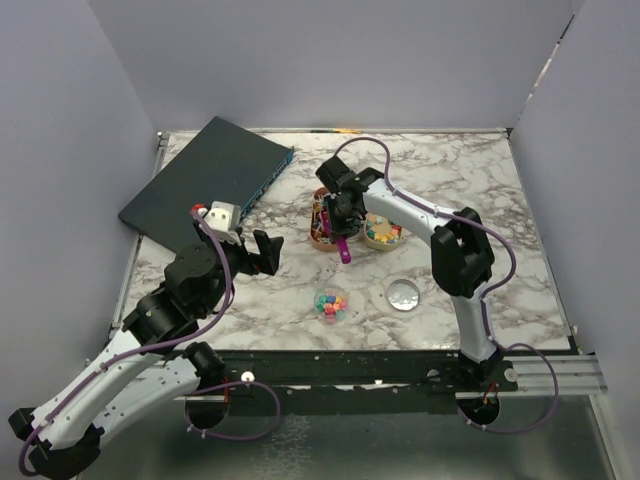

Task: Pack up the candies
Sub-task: Scoop the fake candies from the storage box.

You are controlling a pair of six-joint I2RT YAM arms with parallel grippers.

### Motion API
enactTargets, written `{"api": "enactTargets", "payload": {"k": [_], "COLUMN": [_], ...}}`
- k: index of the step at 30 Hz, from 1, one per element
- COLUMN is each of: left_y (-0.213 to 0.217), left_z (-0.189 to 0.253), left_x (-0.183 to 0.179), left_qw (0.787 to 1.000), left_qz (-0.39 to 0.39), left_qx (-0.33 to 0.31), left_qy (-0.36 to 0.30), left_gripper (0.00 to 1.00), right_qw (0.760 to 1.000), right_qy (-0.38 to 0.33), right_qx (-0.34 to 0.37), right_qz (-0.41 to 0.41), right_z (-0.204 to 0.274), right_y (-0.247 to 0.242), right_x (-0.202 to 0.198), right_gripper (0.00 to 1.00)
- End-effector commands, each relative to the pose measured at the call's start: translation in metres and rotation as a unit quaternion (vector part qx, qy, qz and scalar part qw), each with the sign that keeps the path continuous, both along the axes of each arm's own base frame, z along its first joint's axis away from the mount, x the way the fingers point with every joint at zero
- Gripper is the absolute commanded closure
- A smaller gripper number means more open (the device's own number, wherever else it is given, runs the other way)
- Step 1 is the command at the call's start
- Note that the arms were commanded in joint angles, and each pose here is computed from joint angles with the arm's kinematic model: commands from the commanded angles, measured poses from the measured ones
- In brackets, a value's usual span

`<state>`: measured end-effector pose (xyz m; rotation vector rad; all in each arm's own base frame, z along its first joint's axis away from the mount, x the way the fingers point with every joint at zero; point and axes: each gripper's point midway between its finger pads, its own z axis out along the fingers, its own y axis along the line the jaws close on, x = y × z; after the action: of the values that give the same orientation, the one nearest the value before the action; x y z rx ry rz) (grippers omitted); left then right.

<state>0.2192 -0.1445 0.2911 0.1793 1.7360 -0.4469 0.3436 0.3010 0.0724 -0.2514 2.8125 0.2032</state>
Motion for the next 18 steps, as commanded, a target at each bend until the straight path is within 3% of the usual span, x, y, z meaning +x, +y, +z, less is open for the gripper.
{"api": "enactTargets", "payload": {"k": [1, 18], "left_y": [0.0028, 0.0024], "left_z": [-0.0070, -0.0098], "left_x": [0.0023, 0.0040], "left_qw": [1.000, 1.000], "left_qz": [0.009, 0.011], "left_qx": [0.015, 0.019], "left_qy": [0.003, 0.007], "left_gripper": [0.01, 0.01], "right_qw": [1.000, 0.999], "right_qy": [0.006, -0.023], "right_qx": [-0.020, -0.011], "right_qz": [-0.022, -0.021], "right_z": [-0.0273, -0.0329], "right_y": [-0.0086, -0.0092], "right_x": [0.0014, 0.0065], "right_gripper": [0.99, 0.99]}}
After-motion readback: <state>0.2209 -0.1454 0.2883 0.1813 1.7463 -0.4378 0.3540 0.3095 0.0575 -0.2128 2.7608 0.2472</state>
